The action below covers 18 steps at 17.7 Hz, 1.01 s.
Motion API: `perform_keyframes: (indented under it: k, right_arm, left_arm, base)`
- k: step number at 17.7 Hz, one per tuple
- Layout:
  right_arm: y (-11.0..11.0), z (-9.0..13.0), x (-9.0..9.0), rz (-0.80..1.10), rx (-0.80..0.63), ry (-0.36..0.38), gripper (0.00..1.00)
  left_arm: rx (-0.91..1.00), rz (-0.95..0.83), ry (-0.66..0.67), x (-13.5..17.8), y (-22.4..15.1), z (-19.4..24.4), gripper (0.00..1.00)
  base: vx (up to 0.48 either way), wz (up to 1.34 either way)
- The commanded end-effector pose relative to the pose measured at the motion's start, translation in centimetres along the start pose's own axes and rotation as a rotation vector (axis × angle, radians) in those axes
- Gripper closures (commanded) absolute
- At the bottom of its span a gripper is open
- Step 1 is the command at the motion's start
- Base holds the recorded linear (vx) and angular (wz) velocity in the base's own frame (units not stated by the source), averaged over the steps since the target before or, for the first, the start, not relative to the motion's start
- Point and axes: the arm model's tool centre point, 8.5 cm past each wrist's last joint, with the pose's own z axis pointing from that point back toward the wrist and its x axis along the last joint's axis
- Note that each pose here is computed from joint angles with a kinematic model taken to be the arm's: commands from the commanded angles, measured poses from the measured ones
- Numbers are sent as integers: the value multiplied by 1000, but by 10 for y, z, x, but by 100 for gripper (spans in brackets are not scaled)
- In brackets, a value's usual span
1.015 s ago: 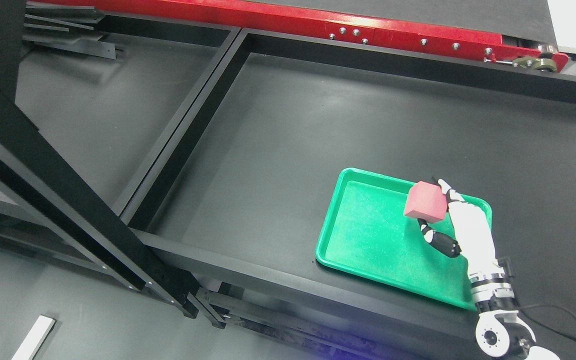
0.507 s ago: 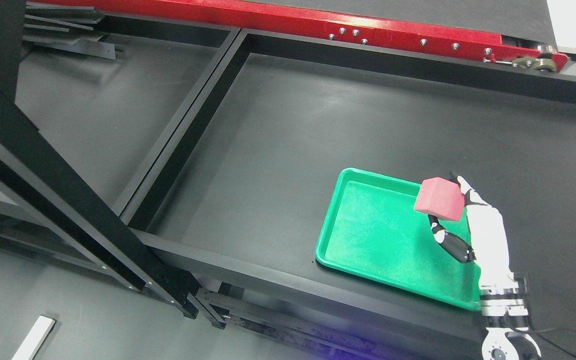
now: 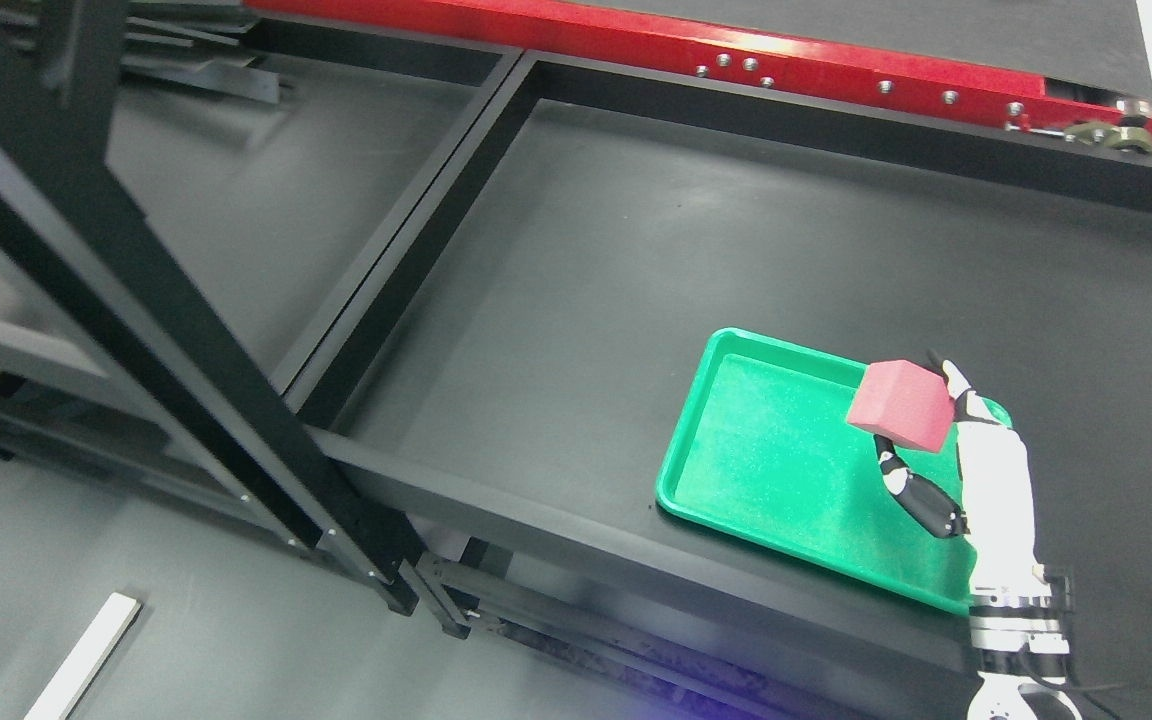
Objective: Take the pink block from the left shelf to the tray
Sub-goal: 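Carry the pink cube in the right hand toward the blue tray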
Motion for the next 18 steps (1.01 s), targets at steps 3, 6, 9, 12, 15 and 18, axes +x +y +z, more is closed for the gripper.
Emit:
perform_keyframes:
  k: [3, 6, 9, 12, 15, 18]
  right_arm:
    - [-10, 7, -1, 1, -45, 19, 98]
    - [-11, 9, -3, -40, -62, 38, 98]
    - [-15, 12, -4, -50, -75, 48, 98]
    - [-23, 15, -9, -36, -90, 56, 98]
    - [-32, 20, -14, -20, -107, 67, 98]
    - [-34, 25, -2, -27, -104, 45, 98]
  left_arm:
    - [18, -4, 9, -5, 12, 2, 0]
    - [18, -4, 9, -5, 12, 2, 0]
    - [18, -4, 9, -5, 12, 2, 0]
    - [18, -4, 9, -5, 12, 2, 0]
    - [18, -4, 9, -5, 12, 2, 0]
    - [18, -4, 9, -5, 12, 2, 0]
  base:
    - [-94, 331]
    - [-100, 561]
    - [-109, 707]
    - [-139, 865]
    - [-163, 897]
    - [-161, 932]
